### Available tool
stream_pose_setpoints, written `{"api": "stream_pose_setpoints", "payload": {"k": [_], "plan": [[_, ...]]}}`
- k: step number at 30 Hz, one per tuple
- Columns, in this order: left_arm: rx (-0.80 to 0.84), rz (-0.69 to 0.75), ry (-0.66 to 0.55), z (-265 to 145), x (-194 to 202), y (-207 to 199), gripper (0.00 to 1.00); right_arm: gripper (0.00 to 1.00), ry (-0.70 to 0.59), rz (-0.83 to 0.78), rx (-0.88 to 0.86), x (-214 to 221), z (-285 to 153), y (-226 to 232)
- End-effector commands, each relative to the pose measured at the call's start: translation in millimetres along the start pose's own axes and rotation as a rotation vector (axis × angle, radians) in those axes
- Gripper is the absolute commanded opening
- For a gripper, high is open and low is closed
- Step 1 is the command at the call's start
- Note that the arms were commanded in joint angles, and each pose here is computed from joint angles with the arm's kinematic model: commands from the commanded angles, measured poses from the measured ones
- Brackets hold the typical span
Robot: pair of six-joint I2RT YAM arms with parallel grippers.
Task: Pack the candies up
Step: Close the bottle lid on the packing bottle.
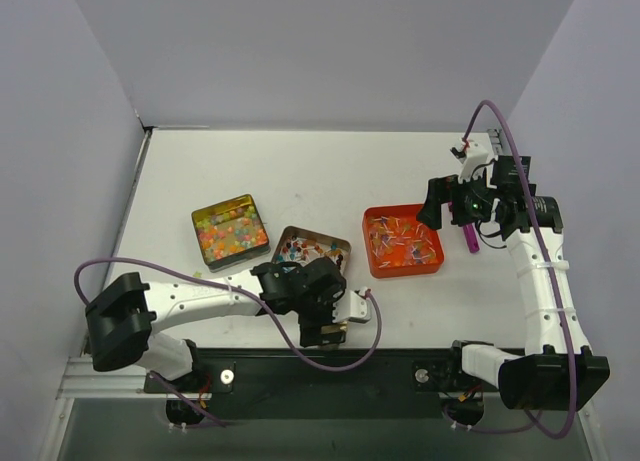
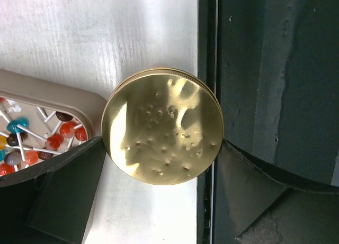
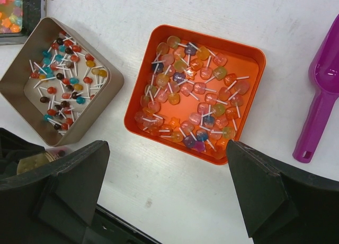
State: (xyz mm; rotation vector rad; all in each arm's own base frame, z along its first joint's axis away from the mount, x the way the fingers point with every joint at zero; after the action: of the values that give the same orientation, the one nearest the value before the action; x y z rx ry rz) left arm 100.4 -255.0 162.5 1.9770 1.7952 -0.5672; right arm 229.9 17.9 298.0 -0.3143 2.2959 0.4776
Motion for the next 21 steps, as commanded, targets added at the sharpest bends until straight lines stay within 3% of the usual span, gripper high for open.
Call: {"api": "stream_pose_setpoints", "payload": {"k": [1,21], "plan": [[-0.014,0.007,-0.042,-4.2,-19.0,4.9,0.97,1.0,-0.019,-0.001,-0.027,-0.4,-1.5,0.9],[0.05,0.051,-0.076,2.3,-10.0,-2.0,0.97,1.0,-0.018,0.005,-0.036,-4.6,1.6,-1.1]]}}
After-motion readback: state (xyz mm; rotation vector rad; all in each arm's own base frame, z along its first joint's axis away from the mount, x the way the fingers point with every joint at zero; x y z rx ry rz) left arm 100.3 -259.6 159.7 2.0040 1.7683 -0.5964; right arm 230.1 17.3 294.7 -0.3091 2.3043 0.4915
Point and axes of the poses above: each gripper's point midway between its finger pads, its own z axis out along the fingers, its own y axis along the line the jaws close on, x = y × z, the point moved 10 cm from there along -z, back along the fingers, and after that the axes turned 4 degrees about z, right-handed, at the moved point
